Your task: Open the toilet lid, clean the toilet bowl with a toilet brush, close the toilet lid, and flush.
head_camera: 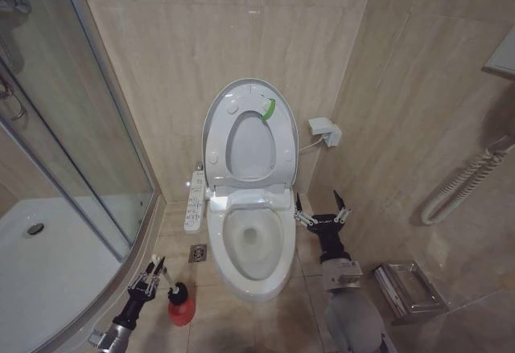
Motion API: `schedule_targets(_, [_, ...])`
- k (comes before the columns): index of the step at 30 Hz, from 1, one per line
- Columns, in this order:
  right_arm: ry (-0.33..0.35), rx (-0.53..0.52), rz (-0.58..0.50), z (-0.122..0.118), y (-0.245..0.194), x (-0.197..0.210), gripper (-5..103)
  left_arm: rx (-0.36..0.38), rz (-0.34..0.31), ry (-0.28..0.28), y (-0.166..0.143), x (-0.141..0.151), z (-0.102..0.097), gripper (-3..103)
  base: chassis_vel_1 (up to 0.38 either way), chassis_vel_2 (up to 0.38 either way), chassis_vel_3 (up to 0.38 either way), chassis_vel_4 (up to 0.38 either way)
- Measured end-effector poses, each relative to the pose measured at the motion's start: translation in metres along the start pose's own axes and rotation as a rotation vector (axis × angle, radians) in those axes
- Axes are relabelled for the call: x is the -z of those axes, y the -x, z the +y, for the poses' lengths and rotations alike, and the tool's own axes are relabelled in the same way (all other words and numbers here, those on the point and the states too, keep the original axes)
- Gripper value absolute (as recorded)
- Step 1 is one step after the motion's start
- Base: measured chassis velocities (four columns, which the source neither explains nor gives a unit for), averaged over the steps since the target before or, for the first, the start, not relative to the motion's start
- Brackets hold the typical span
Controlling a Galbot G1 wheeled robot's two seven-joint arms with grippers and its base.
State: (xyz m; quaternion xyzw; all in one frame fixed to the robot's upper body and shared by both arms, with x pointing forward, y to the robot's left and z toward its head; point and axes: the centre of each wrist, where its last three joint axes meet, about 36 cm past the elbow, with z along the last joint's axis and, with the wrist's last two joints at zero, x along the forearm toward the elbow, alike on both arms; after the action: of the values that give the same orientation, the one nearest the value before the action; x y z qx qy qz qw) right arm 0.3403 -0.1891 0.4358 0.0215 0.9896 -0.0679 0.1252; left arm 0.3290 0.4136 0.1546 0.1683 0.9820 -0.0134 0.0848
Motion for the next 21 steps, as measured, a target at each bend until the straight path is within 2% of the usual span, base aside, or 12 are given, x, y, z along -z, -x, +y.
schedule_targets(10, [0.000, 0.000, 0.000, 0.000, 0.000, 0.000, 100, -0.030, 0.046, 0.060, -0.020, -0.006, 0.004, 21, 0.000, 0.000, 0.000, 0.000])
schedule_targets(21, [0.000, 0.000, 0.000, 0.000, 0.000, 0.000, 100, -0.069, 0.061, 0.064, -0.016, -0.011, 0.003, 21, 0.000, 0.000, 0.000, 0.000])
